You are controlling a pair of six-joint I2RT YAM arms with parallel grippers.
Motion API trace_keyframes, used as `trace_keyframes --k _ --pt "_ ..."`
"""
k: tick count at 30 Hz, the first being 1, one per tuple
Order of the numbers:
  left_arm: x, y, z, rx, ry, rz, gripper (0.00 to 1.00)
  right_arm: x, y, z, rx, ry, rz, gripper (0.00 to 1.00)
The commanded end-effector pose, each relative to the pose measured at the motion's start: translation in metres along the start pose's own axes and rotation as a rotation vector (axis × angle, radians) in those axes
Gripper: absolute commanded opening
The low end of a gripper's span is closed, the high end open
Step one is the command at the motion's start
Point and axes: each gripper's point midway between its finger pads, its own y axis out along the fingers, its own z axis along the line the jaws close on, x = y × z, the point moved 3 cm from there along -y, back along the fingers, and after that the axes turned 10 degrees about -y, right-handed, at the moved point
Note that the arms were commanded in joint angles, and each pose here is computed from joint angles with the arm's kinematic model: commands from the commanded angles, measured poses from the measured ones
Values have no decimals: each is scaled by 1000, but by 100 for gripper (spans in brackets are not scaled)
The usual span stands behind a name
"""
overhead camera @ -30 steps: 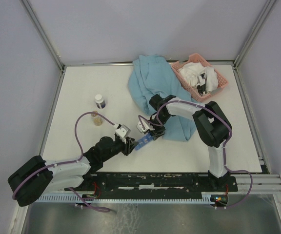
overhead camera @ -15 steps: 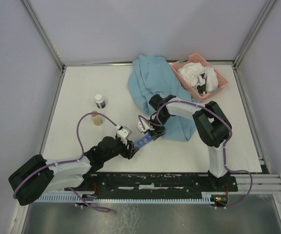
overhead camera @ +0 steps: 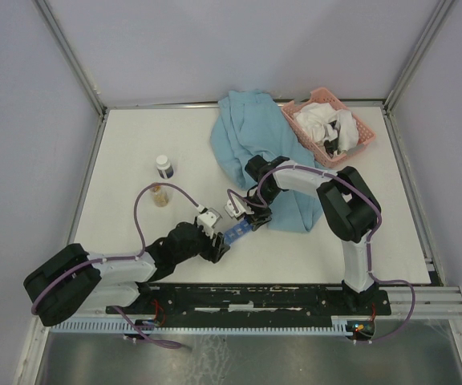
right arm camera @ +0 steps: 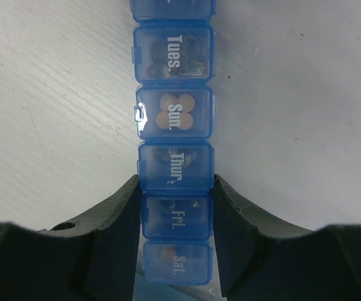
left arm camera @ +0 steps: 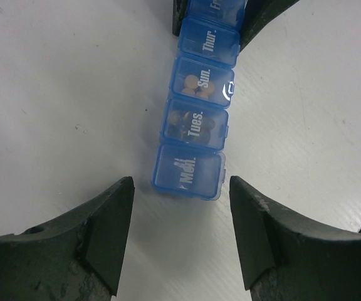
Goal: Sort the pills into containers
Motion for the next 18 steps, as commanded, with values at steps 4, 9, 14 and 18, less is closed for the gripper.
trace_keyframes --k 4,9,14,18 --pt "33 0 -11 -33 -13 -139 65 -10 3 4 22 14 39 37" --pt "38 -10 -5 8 -23 -175 64 -10 3 4 21 14 39 37" --pt "40 -14 -6 6 -20 -181 66 -10 3 5 22 14 40 37" --pt "35 -11 -16 -63 1 -138 70 -10 3 4 21 14 40 37"
